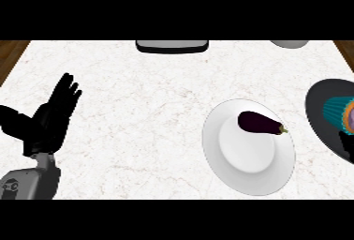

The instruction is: Pick the cupcake from the plate and place it in the pan

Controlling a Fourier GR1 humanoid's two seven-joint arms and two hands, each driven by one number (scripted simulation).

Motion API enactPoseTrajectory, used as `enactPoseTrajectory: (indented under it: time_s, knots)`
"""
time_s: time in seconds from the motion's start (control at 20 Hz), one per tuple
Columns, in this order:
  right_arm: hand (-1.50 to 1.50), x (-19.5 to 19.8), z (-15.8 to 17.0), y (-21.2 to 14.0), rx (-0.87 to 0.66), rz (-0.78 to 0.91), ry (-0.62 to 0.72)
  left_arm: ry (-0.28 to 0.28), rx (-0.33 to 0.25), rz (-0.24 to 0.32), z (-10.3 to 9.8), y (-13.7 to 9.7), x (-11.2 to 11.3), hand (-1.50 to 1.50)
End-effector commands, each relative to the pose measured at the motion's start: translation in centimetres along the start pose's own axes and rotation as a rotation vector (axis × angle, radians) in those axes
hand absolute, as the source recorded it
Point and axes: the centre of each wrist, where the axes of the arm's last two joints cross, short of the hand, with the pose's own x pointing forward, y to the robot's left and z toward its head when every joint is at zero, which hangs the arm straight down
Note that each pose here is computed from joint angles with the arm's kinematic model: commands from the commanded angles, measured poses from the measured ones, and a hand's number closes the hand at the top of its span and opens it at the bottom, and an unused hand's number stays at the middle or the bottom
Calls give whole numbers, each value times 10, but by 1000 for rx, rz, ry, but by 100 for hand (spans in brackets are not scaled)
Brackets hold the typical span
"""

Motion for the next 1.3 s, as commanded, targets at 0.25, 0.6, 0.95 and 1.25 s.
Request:
enactPoseTrajectory:
  time_s: [0.25, 0.6, 0.95, 1.25]
  knots:
    - [150, -115, -44, 9, -81, -67, 106, 4, -15, 4, 3, -8, -1, 0]
    - [150, -181, -61, 60, -38, -101, 79, 2, -20, 17, -4, 4, -7, 0]
    - [150, -228, -77, 101, 36, -157, 27, -4, -23, 16, 0, 4, 3, 0]
    - [150, -235, -68, 162, 141, -139, 147, -14, -29, 17, -1, -3, 1, 0]
